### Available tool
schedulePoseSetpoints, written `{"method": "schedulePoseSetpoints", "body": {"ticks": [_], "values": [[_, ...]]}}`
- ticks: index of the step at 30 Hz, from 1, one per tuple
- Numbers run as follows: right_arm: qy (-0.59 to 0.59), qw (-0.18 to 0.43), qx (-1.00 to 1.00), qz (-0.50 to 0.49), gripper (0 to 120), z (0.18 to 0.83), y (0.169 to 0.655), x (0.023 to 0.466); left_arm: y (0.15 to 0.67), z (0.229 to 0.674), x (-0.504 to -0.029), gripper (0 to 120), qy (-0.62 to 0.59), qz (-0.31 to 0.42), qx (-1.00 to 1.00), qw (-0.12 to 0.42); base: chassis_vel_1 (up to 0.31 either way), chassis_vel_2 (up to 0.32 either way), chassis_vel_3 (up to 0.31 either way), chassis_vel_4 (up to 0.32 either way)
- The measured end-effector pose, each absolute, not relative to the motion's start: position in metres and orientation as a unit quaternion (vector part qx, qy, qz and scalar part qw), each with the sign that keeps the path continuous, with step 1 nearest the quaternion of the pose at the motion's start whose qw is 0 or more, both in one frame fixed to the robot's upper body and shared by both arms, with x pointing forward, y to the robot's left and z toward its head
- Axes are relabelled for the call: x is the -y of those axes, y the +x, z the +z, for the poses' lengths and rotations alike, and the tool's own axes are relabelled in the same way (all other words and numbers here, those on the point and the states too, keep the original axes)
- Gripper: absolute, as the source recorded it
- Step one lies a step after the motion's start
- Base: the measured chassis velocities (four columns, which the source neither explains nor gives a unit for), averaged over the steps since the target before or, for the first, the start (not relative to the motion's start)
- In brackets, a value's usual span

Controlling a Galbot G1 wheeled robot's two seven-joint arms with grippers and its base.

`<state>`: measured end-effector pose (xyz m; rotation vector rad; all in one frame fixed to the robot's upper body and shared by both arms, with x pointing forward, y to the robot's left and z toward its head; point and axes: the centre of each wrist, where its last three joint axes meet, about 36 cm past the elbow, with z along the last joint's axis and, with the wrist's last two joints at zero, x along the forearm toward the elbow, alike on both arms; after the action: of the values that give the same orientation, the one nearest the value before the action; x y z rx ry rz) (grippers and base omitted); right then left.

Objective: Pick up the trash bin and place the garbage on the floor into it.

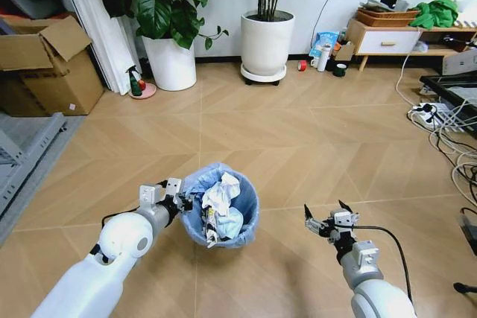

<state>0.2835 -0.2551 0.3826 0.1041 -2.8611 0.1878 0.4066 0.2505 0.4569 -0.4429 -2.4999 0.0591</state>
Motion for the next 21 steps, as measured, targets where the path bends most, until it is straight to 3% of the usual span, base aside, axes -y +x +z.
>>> {"method": "schedulePoseSetpoints", "body": {"ticks": [21], "values": [[0.029,0.14,0.988,0.063,100,0.382,0.268,0.247,0.393,0.451,-0.249,2,-0.167,0.023,0.938,0.302,0.11,-0.121,-0.117,0.11]]}}
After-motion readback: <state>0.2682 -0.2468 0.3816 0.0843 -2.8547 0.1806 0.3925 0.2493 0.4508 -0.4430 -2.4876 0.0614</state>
